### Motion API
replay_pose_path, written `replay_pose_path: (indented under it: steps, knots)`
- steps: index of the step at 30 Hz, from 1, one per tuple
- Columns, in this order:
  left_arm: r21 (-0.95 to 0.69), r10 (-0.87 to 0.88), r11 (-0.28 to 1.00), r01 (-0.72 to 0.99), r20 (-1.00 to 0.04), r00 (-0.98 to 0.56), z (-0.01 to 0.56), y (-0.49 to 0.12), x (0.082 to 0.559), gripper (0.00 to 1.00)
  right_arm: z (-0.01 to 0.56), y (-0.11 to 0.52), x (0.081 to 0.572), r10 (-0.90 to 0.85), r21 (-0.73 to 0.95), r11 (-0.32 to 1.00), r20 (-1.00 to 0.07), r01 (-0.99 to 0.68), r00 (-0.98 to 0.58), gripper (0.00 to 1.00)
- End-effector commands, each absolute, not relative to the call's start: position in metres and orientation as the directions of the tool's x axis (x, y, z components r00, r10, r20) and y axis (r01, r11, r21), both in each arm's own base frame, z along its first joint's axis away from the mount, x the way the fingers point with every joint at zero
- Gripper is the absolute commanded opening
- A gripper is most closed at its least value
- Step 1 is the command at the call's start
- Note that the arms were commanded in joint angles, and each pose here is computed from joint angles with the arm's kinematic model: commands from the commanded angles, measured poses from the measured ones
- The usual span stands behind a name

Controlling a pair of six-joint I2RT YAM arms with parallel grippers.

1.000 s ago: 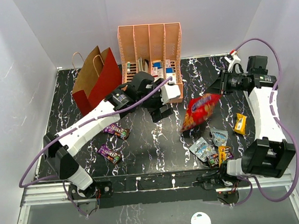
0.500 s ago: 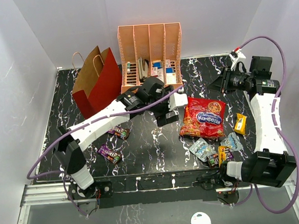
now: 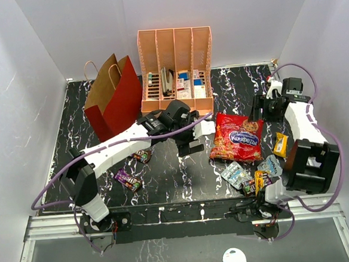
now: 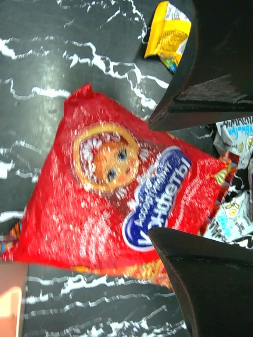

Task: Place the snacks into the paper bag
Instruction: Pick up the snack from the center of the board.

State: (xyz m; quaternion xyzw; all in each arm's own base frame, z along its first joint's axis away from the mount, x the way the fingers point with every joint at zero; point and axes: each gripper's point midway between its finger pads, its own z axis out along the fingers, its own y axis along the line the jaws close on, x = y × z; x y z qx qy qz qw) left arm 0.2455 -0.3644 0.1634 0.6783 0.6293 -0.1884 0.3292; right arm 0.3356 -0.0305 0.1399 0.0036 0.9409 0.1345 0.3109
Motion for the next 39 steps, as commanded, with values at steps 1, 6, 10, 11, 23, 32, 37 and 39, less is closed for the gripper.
replay_pose_path:
  steps: [1, 6, 10, 11, 23, 32, 37, 39]
  knots:
    - [0.274, 0.682, 0.012, 0.962, -0.706, 0.193, 0.193, -0.361, 0.242, 0.98, 0.137, -0.064, 0.365, 0.127, 0.208, 0.978, -0.641, -0.012, -0.757, 0.77]
    - [0.270, 0.681, 0.013, 0.963, -0.707, 0.189, 0.192, -0.359, 0.240, 0.98, 0.107, -0.078, 0.374, 0.235, 0.275, 0.958, -0.584, 0.084, -0.777, 0.78]
    - [0.268, 0.680, 0.011, 0.963, -0.708, 0.190, 0.191, -0.357, 0.238, 0.98, 0.090, -0.084, 0.378, 0.301, 0.334, 0.934, -0.546, 0.126, -0.782, 0.78]
    - [0.270, 0.681, 0.009, 0.963, -0.706, 0.192, 0.190, -0.357, 0.238, 0.98, 0.086, -0.083, 0.378, 0.312, 0.350, 0.928, -0.534, 0.130, -0.786, 0.78]
    - [0.269, 0.694, -0.009, 0.963, -0.692, 0.199, 0.180, -0.354, 0.236, 0.98, 0.042, -0.055, 0.375, 0.361, 0.542, 0.836, -0.438, 0.079, -0.823, 0.77]
    - [0.261, 0.695, -0.037, 0.965, -0.686, 0.213, 0.178, -0.352, 0.231, 0.98, 0.041, -0.041, 0.383, 0.343, 0.624, 0.782, -0.450, -0.016, -0.824, 0.65]
    - [0.288, 0.707, -0.012, 0.958, -0.675, 0.211, 0.175, -0.349, 0.238, 0.98, 0.062, -0.037, 0.389, 0.321, 0.639, 0.764, -0.499, -0.092, -0.805, 0.34]
    - [0.294, 0.708, 0.000, 0.956, -0.675, 0.208, 0.175, -0.349, 0.240, 0.98, 0.074, -0.033, 0.391, 0.317, 0.652, 0.748, -0.514, -0.123, -0.797, 0.18]
